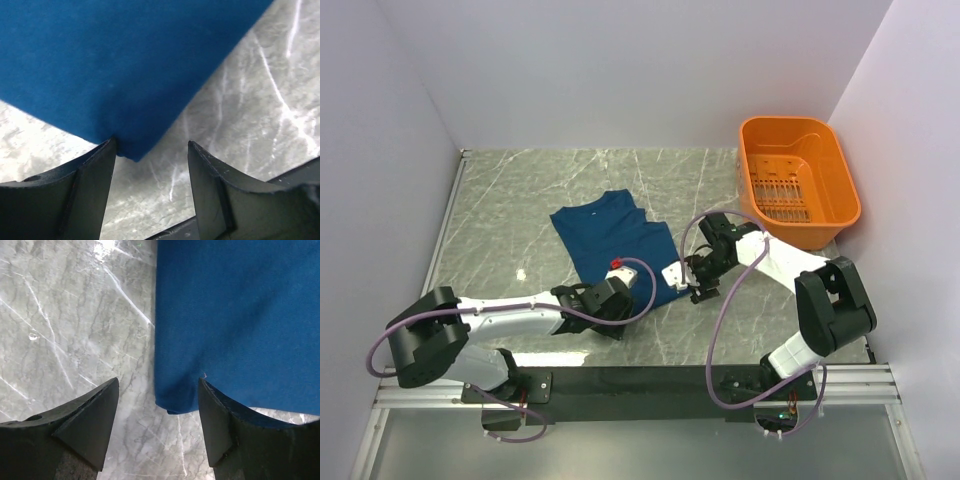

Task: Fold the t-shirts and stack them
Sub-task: Fold the tshirt

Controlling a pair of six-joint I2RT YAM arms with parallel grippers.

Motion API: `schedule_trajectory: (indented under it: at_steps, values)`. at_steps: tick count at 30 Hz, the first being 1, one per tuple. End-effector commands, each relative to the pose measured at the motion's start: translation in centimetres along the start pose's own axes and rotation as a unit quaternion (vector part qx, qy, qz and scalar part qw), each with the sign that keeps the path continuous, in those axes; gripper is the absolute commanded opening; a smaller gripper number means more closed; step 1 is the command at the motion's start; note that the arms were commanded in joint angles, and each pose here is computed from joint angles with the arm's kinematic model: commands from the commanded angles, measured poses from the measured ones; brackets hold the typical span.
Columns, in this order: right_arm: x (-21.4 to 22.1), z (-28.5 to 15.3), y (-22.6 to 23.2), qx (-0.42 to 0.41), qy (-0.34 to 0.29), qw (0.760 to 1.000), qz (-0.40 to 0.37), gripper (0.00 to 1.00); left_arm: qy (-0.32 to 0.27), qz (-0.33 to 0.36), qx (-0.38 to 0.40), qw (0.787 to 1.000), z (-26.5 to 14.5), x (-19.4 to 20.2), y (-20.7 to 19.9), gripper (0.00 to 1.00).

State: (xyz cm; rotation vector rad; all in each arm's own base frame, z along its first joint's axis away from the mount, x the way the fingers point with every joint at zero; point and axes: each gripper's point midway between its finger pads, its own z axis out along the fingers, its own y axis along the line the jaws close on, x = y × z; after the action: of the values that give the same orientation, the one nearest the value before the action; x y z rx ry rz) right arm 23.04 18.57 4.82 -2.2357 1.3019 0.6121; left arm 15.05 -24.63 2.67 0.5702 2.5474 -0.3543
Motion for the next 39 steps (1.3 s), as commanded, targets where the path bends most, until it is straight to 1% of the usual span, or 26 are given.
schedule_trajectory:
  at_steps: [1, 3, 8, 11, 15, 19, 21, 22, 24, 25, 27, 28, 30, 31, 33, 34, 35, 36, 37, 38, 39]
  values:
    - [0.0, 0.2, -0.3, 0.008, -0.001, 1.0, -0.006, 0.71, -0.025, -0.014, -0.022, 0.999, -0.4, -1.3, 0.4, 0.64]
    - [0.2, 0.3, -0.5, 0.009, 0.0, 1.0, -0.003, 0.7, -0.026, -0.017, -0.024, 0.999, -0.4, -1.1, 0.5, 0.64]
    - [0.6, 1.0, -0.5, -0.001, 0.011, 1.0, 0.002, 0.69, 0.001, -0.026, -0.026, 0.999, 0.2, 0.1, 0.5, 0.62]
    - [0.9, 1.5, -0.3, -0.009, 0.026, 1.0, 0.003, 0.65, 0.017, -0.037, -0.024, 0.999, 0.8, 0.9, 0.3, 0.61]
    - [1.6, 2.2, -0.8, -0.001, 0.044, 0.999, 0.015, 0.62, 0.027, -0.057, -0.024, 0.998, 1.4, 1.5, 0.1, 0.59]
    - [2.0, 2.2, -1.2, 0.007, 0.052, 0.998, 0.027, 0.57, 0.033, -0.078, -0.02, 0.996, 1.9, 2.1, -0.1, 0.55]
    - [2.3, 2.3, -1.6, 0.016, 0.06, 0.997, 0.035, 0.56, 0.036, -0.082, -0.013, 0.996, 2.0, 2.3, -0.3, 0.5]
    - [2.4, 2.3, -1.8, 0.02, 0.062, 0.997, 0.039, 0.52, 0.038, -0.084, -0.012, 0.996, 2.2, 2.5, -0.4, 0.47]
    - [2.6, 2.3, -2.2, 0.03, 0.066, 0.996, 0.047, 0.49, 0.041, -0.086, -0.008, 0.995, 2.4, 2.7, -0.6, 0.43]
    - [2.5, 2.4, -2.3, 0.031, 0.065, 0.996, 0.05, 0.39, 0.045, -0.085, -0.005, 0.995, 2.5, 2.9, -0.6, 0.39]
    - [2.5, 2.3, -2.4, 0.037, 0.066, 0.996, 0.051, 0.26, 0.048, -0.084, -0.001, 0.995, 2.5, 3.0, -0.7, 0.33]
    - [2.6, 2.3, -2.2, 0.038, 0.066, 0.996, 0.052, 0.16, 0.047, -0.082, 0.007, 0.995, 2.4, 3.0, -0.9, 0.27]
    - [2.4, 2.2, -2.2, 0.041, 0.065, 0.996, 0.043, 0.1, 0.048, -0.077, 0.012, 0.996, 2.2, 3.1, -1.0, 0.22]
    - [2.4, 2.2, -1.9, 0.039, 0.065, 0.996, 0.042, 0.06, 0.044, -0.076, 0.023, 0.996, 1.7, 2.8, -1.3, 0.15]
    - [2.2, 1.9, -1.3, 0.029, 0.063, 0.997, 0.037, 0.0, 0.039, -0.071, 0.034, 0.996, 1.2, 2.6, -1.5, 0.08]
    - [2.1, 1.4, -1.4, 0.028, 0.061, 0.997, 0.036, 0.0, 0.03, -0.07, 0.048, 0.996, 0.6, 2.1, -1.9, 0.03]
    - [1.7, 1.0, -1.3, 0.027, 0.052, 0.997, 0.048, 0.0, 0.032, -0.067, 0.062, 0.995, 0.2, 2.1, -2.3, 0.02]
    - [1.3, 0.5, -0.4, 0.007, 0.046, 0.996, 0.07, 0.0, 0.033, -0.063, 0.073, 0.995, -0.2, 2.1, -2.6, 0.01]
    - [0.7, -0.8, -1.4, 0.012, 0.037, 0.997, 0.073, 0.0, 0.025, -0.061, 0.092, 0.994, -1.0, 1.7, -3.1, 0.01]
    - [-0.2, -1.3, -1.2, -0.001, 0.013, 0.998, 0.064, 0.0, 0.029, -0.058, 0.111, 0.992, -1.6, 1.7, -3.7, 0.01]
    - [-0.7, -2.0, -0.2, -0.019, 0.005, 0.997, 0.078, 0.0, 0.031, -0.055, 0.121, 0.991, -2.0, 1.7, -4.0, 0.01]
